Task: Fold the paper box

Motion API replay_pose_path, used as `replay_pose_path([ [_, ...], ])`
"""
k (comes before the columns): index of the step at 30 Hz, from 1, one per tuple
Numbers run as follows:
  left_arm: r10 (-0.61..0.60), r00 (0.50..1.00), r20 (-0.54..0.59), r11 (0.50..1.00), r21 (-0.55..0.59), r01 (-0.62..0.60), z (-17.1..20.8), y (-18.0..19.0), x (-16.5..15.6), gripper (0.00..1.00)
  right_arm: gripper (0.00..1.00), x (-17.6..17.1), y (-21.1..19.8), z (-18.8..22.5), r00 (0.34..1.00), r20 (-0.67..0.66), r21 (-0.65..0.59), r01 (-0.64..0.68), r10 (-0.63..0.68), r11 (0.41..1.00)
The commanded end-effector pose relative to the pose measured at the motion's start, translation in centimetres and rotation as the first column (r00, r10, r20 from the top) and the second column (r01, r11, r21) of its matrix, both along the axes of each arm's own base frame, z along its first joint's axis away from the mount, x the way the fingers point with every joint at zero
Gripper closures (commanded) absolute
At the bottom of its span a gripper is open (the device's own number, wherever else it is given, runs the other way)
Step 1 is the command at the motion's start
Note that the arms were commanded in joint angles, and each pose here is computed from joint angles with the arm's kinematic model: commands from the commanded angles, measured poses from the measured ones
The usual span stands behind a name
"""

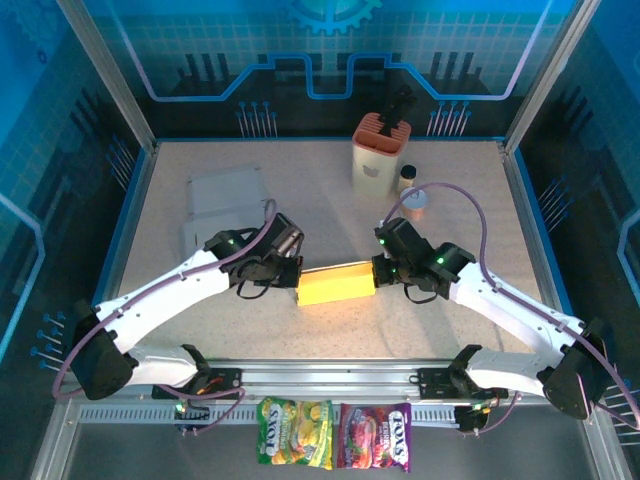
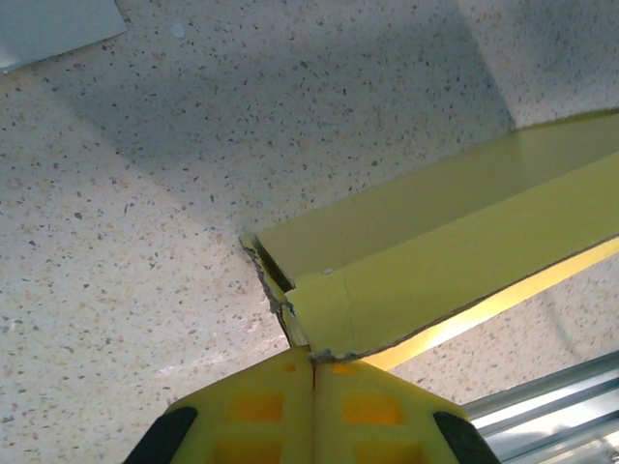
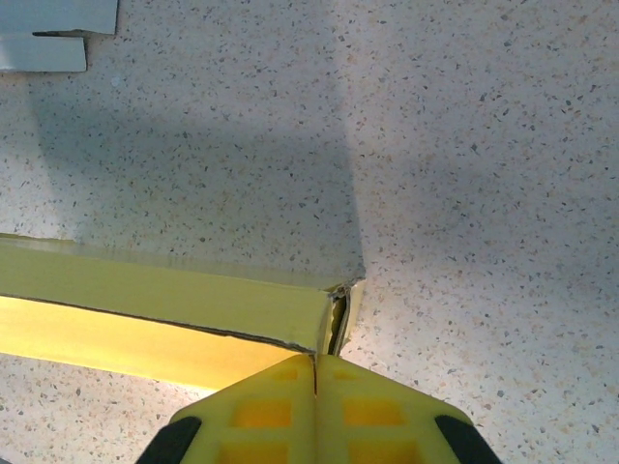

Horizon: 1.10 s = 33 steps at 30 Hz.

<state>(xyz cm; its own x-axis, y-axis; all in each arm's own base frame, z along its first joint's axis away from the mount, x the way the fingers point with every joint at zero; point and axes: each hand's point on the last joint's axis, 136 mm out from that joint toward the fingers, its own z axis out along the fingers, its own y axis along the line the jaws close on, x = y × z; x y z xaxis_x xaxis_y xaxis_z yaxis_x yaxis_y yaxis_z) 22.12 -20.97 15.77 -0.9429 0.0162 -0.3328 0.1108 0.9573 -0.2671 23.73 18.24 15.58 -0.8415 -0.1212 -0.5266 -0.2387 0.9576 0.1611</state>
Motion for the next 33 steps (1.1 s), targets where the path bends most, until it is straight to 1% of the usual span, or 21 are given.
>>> replay_pose_path([
  [1,0.047,0.999,0.01,0.998,-0.051,-0.046,0.1,-0.4,0.0,1.0,1.0,-0.2,0.6,0.7,1.0,0.007,0.018,-0.008,0.008,1.0],
  [14,0.103,0.995,-0.014,0.991,-0.09,-0.104,-0.7,-0.2,-0.5,1.0,1.0,-0.3,0.4,0.6,1.0,0.01,0.013,-0.003,0.002,1.0],
  [26,0.057,0.998,0.005,0.995,-0.08,-0.056,-2.2,0.4,-1.2,1.0,1.0,-0.4,0.1,0.1,1.0,0.013,-0.007,-0.014,0.014,1.0],
  [30,0.076,0.997,0.0,0.993,-0.093,-0.076,-1.2,0.6,-0.9,1.0,1.0,-0.3,0.2,0.3,1.0,0.018,-0.007,-0.016,0.016,1.0],
  [33,0.11,0.993,-0.034,0.982,-0.15,-0.114,-0.3,0.3,-0.4,1.0,1.0,-0.3,0.1,0.4,1.0,0.019,-0.007,-0.015,0.016,1.0],
])
